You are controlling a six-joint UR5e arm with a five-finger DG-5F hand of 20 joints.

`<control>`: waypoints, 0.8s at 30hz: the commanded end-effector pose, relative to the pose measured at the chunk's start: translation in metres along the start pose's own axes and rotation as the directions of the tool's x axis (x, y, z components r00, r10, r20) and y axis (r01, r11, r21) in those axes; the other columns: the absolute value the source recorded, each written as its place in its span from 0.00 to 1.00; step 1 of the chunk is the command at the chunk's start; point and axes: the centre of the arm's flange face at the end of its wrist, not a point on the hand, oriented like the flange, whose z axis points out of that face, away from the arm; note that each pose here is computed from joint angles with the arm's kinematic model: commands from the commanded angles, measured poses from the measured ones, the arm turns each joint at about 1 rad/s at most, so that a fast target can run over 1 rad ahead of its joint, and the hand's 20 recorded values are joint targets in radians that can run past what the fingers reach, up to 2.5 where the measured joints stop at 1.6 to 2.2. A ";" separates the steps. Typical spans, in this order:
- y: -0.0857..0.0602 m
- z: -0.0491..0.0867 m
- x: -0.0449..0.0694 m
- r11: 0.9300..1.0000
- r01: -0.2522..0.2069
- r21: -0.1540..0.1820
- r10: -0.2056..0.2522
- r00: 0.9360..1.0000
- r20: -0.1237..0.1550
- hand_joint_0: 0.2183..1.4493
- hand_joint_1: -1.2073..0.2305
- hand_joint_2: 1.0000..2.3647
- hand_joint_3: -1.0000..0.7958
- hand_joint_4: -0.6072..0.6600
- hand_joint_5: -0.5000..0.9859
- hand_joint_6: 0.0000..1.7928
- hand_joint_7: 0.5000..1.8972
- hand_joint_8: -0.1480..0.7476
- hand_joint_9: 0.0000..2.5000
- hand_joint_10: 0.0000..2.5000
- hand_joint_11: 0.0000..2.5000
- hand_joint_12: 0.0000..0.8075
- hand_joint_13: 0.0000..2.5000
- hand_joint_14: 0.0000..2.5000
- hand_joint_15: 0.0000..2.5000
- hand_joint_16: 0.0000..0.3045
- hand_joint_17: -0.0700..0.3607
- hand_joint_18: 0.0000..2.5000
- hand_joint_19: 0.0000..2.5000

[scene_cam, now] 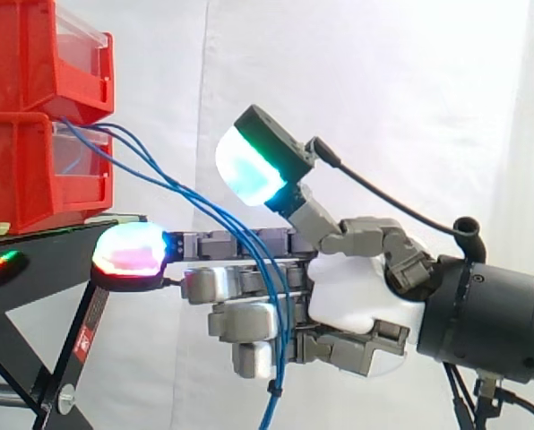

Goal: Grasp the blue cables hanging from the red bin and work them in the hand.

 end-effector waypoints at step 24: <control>0.040 -0.003 -0.004 0.998 0.028 0.061 -0.027 1.000 -0.011 0.42 0.44 0.00 0.01 0.76 0.35 0.01 0.28 0.63 0.35 1.00 1.00 0.66 0.51 1.00 0.69 0.25 0.55 0.70 0.46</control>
